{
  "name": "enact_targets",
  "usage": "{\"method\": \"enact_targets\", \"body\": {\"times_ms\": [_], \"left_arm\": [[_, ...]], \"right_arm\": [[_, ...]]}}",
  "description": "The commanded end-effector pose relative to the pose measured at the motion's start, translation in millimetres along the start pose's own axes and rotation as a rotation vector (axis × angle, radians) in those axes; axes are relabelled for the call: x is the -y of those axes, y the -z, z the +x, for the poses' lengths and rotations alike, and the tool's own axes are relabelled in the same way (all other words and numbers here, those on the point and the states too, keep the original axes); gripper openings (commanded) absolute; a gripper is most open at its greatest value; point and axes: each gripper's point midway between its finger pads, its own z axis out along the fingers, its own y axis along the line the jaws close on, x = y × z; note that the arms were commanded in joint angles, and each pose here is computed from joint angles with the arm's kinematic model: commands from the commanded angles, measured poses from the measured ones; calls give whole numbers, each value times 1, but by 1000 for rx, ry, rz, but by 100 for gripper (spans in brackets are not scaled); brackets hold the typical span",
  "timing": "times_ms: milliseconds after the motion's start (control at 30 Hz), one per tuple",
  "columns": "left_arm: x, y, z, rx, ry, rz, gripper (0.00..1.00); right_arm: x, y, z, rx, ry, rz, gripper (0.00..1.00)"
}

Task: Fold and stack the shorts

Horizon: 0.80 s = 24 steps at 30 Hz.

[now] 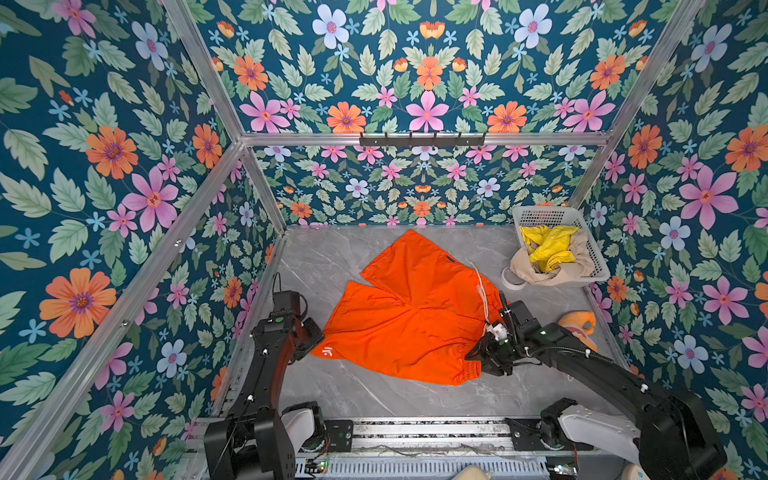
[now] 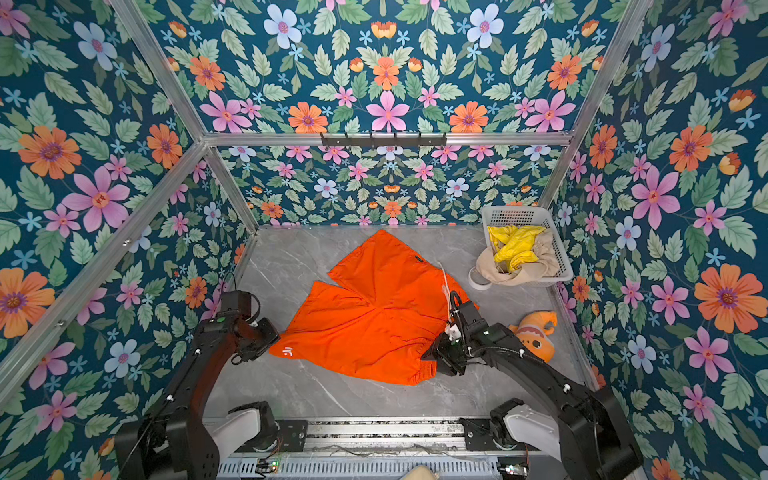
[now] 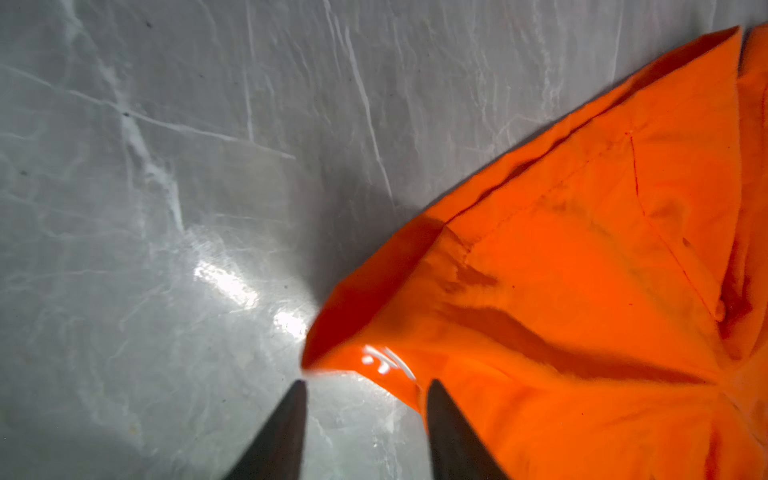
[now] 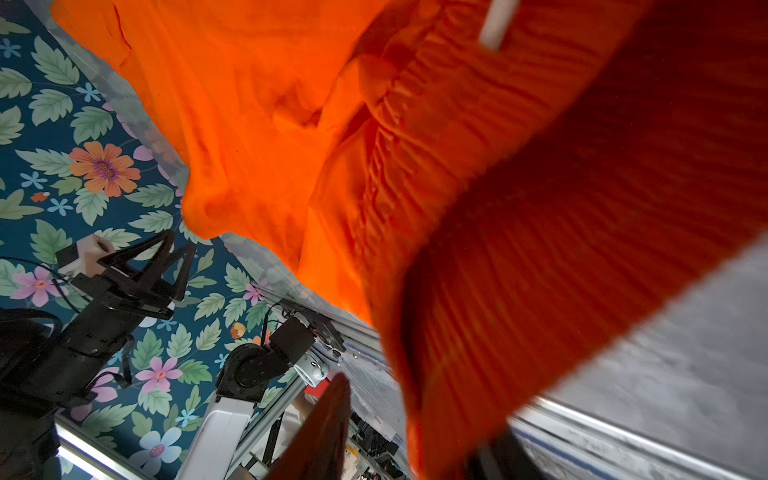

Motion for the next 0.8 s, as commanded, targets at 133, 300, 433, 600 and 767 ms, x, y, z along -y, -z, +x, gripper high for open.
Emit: {"method": "enact_targets", "body": {"times_ms": [133, 300, 433, 600, 767], "left_arm": [[21, 43, -28, 98, -40, 66, 62], [55, 20, -19, 30, -64, 250, 54], [54, 2, -13, 3, -51, 250, 56], [49, -15, -14, -9, -50, 214, 60], [48, -30, -11, -53, -49, 199, 60]], "right_arm": [[6, 59, -6, 185, 36, 185, 47], [-48, 32, -6, 150, 216, 107, 46], [-58, -5, 4, 74, 256, 171, 46], [-29, -13, 8, 78, 192, 230, 47], [-2, 7, 18, 129, 130, 233, 50]]}}
